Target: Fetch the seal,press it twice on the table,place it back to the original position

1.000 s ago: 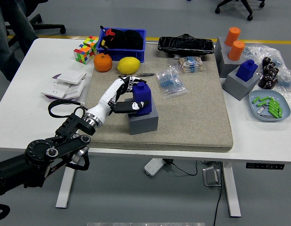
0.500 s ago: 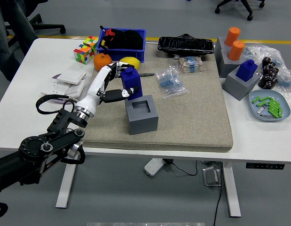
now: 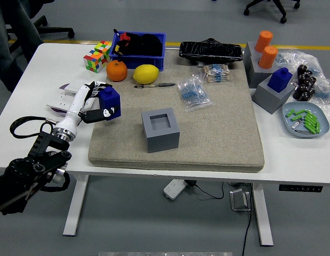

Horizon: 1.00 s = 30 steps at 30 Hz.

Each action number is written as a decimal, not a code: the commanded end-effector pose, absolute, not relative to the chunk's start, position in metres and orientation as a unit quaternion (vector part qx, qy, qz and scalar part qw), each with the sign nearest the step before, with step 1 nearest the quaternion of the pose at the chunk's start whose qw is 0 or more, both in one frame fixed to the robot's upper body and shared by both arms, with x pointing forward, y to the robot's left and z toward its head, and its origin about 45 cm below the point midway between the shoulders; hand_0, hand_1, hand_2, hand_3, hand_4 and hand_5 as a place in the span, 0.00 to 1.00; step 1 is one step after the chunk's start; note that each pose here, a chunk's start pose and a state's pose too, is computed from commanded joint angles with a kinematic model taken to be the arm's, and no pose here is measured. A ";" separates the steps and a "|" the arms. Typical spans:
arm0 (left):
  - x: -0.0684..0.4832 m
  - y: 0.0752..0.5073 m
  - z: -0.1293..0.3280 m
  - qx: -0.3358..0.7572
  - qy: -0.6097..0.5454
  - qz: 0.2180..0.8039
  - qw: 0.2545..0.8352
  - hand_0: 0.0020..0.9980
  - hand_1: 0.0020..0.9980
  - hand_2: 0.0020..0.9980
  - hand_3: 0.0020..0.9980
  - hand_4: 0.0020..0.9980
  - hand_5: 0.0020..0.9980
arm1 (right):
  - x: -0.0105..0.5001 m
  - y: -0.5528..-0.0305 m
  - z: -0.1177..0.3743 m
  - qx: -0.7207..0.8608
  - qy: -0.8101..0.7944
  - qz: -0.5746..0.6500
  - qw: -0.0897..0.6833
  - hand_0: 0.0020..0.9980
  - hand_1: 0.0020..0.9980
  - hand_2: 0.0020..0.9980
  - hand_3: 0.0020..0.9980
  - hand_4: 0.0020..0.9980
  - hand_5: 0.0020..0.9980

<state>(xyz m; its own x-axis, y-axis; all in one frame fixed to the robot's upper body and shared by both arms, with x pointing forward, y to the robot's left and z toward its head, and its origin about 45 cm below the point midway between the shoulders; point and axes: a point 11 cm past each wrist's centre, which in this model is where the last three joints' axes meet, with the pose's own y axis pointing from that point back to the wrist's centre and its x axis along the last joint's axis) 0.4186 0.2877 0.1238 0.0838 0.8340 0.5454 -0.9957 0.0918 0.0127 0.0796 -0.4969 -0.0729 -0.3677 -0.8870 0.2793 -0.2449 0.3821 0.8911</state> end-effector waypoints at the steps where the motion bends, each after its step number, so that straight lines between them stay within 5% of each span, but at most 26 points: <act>1: 0.417 0.290 0.120 0.202 -0.205 0.644 0.709 0.61 0.41 0.39 0.58 0.63 0.00 | 0.080 -0.497 -0.073 0.390 -0.726 -0.396 0.406 0.72 0.64 0.64 0.61 0.72 0.50; 30: 0.394 0.277 0.104 0.201 -0.187 0.618 0.737 0.60 0.41 0.38 0.58 0.65 0.00 | 0.081 -0.498 -0.072 0.391 -0.728 -0.393 0.404 0.72 0.64 0.64 0.61 0.72 0.50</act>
